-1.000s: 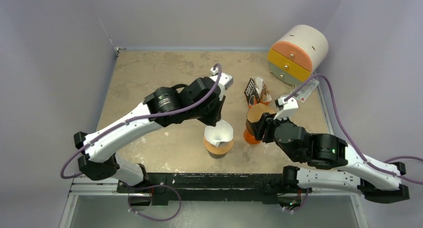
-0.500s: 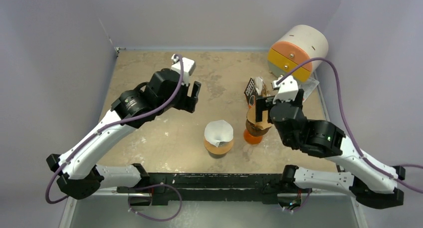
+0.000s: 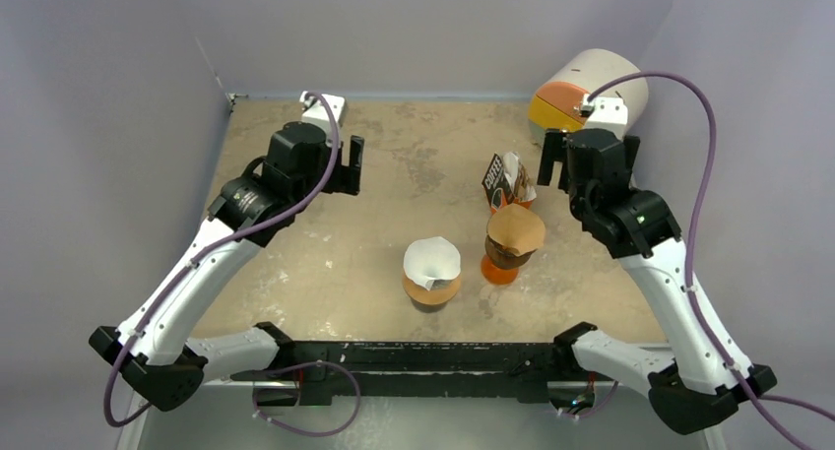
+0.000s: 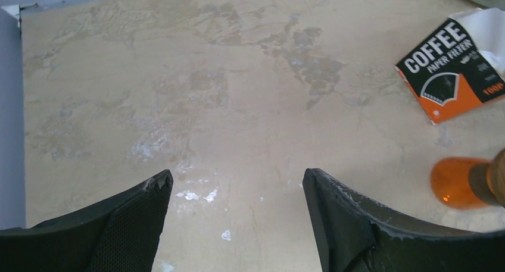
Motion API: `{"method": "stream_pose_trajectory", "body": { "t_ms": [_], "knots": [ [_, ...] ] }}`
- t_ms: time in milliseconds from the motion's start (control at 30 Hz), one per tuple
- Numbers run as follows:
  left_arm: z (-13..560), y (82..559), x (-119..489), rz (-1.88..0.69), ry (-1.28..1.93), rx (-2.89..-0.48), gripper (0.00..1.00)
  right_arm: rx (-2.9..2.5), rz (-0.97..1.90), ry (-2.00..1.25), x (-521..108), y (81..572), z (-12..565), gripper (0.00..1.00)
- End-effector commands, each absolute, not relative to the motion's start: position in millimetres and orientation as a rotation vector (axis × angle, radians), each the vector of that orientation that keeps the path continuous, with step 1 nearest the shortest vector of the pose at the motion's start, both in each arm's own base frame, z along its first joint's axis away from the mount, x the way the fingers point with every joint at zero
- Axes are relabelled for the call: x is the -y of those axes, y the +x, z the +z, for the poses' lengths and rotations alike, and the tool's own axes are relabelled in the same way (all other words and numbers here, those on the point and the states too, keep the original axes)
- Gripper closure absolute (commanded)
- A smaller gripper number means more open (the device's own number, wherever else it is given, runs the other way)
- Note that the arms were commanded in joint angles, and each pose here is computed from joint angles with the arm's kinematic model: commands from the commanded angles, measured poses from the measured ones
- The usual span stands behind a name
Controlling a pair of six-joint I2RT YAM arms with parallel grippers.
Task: Place the coffee filter in the dripper
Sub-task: Reset both arms
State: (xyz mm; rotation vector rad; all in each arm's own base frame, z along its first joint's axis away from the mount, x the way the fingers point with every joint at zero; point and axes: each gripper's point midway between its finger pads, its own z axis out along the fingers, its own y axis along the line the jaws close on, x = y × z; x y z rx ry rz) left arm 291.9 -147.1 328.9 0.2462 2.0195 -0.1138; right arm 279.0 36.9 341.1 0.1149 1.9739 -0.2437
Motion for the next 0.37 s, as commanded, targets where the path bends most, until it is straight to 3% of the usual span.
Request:
{"method": "stream_pose_trajectory", "body": {
  "t_ms": [0, 333],
  "knots": [
    [331, 311, 132, -0.195, 0.136, -1.986, 0.20, -1.965, -0.167, 0.211, -26, 277, 343, 0.01],
    [335, 299, 111, -0.245, 0.100, -1.891, 0.14, -1.875, -0.078, 0.197, -22, 256, 335, 0.01]
  ]
}}
